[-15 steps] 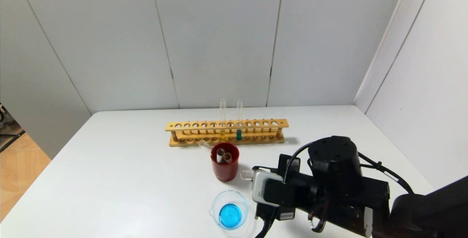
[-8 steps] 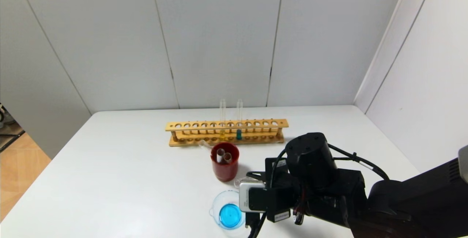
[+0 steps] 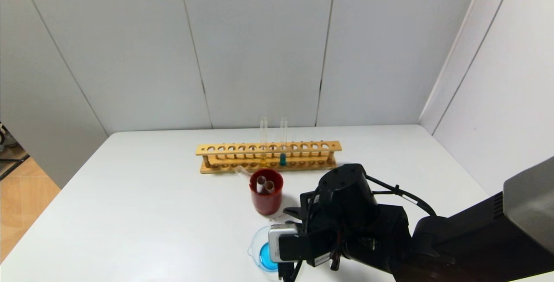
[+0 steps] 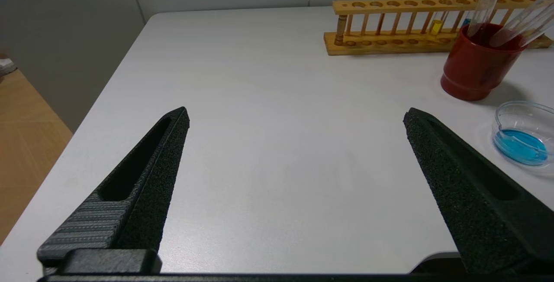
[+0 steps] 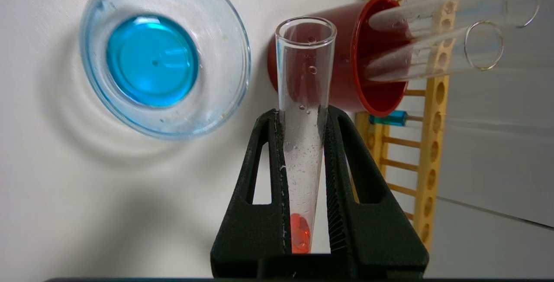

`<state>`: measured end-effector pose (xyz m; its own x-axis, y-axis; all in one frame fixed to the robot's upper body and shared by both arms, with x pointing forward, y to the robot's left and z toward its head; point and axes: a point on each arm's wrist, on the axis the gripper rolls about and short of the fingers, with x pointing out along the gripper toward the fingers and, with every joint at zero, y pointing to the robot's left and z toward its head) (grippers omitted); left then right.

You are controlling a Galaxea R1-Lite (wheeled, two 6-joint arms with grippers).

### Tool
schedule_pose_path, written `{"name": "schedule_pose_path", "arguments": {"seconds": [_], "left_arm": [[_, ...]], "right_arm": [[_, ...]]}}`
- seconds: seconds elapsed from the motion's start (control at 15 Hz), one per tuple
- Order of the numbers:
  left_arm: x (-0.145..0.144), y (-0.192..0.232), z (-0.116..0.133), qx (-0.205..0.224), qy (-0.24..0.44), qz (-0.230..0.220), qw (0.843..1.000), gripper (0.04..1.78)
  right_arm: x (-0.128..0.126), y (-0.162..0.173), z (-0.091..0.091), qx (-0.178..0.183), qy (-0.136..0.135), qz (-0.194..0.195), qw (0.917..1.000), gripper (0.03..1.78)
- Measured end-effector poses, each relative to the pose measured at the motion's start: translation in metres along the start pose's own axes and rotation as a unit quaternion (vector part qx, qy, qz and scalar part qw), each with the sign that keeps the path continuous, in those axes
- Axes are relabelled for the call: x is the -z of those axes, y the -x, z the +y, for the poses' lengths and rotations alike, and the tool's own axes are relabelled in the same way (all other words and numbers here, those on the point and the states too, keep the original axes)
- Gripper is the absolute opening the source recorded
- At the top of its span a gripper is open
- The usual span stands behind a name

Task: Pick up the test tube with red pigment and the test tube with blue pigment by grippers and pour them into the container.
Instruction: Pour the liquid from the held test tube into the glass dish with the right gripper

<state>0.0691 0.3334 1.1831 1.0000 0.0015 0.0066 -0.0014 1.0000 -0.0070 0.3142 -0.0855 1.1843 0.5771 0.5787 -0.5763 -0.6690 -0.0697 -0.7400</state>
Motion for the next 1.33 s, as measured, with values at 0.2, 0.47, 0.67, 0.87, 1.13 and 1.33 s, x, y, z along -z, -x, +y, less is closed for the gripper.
{"name": "schedule_pose_path", "arguments": {"seconds": [0.2,0.47,0.67,0.87,1.13,1.33], "left_arm": [[0.0000,0.0000,0.0000,0.000,0.000,0.000,1.000,1.75],[0.0000,0.0000,0.0000,0.000,0.000,0.000,1.000,1.75],[0.0000,0.0000,0.0000,0.000,0.000,0.000,1.000,1.75],[0.0000,0.0000,0.0000,0.000,0.000,0.000,1.000,1.75],[0.0000,0.0000,0.0000,0.000,0.000,0.000,1.000,1.75],[0.0000,0.0000,0.0000,0.000,0.000,0.000,1.000,1.75]], "right_arm": [[0.0025,0.0032,0.0016,0.010,0.048,0.034,0.9982,0.32],[-0.0011,0.0024,-0.0058,0.027,0.081,0.040,0.9955,0.32],[-0.0062,0.0007,-0.0040,0.028,0.106,0.044,0.9930,0.32],[-0.0058,0.0003,-0.0007,0.028,0.124,0.063,0.9898,0.32],[-0.0047,0.0006,-0.0002,0.032,0.152,0.084,0.9842,0.32],[-0.0061,0.0008,-0.0017,0.032,0.174,0.085,0.9806,0.32]]}}
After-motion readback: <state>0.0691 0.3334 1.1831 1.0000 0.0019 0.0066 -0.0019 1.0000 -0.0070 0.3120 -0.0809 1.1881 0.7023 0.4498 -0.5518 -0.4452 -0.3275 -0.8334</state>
